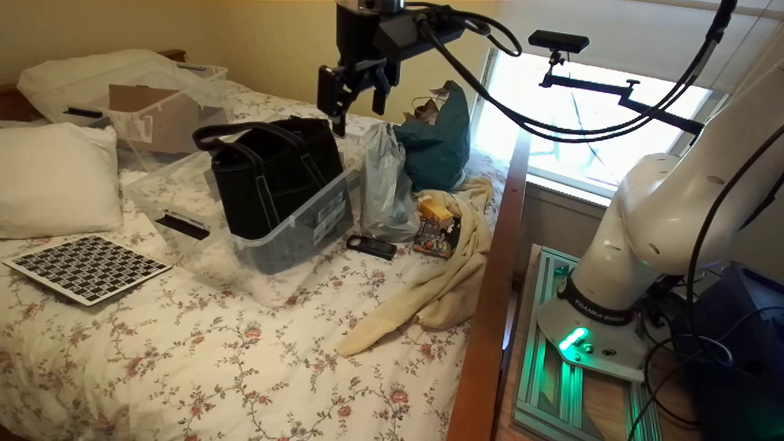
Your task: Put the black tag in the storage box
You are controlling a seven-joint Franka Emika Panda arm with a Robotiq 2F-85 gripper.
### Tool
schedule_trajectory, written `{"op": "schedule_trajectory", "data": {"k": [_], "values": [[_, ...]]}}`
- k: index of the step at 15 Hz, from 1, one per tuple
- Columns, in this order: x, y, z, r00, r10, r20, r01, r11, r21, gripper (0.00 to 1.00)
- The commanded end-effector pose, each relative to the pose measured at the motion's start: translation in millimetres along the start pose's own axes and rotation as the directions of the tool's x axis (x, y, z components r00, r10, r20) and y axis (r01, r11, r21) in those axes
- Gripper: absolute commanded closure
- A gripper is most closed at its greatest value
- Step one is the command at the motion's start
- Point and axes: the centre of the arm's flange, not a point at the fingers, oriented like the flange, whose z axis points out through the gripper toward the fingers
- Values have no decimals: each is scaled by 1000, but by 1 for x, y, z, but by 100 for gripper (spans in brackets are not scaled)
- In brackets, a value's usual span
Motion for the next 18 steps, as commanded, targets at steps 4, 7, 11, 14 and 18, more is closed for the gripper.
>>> {"op": "schedule_trajectory", "data": {"k": [4, 7, 11, 14, 18], "values": [[16, -20, 80, 996, 78, 34, -78, 997, 12, 0], [12, -14, 128, 985, 131, 115, -130, 991, -13, 0], [10, 6, 195, 970, 175, 171, -172, 985, -33, 0], [11, 13, 199, 966, 173, 194, -169, 985, -38, 0], [13, 19, 219, 957, 189, 219, -183, 982, -46, 0]]}}
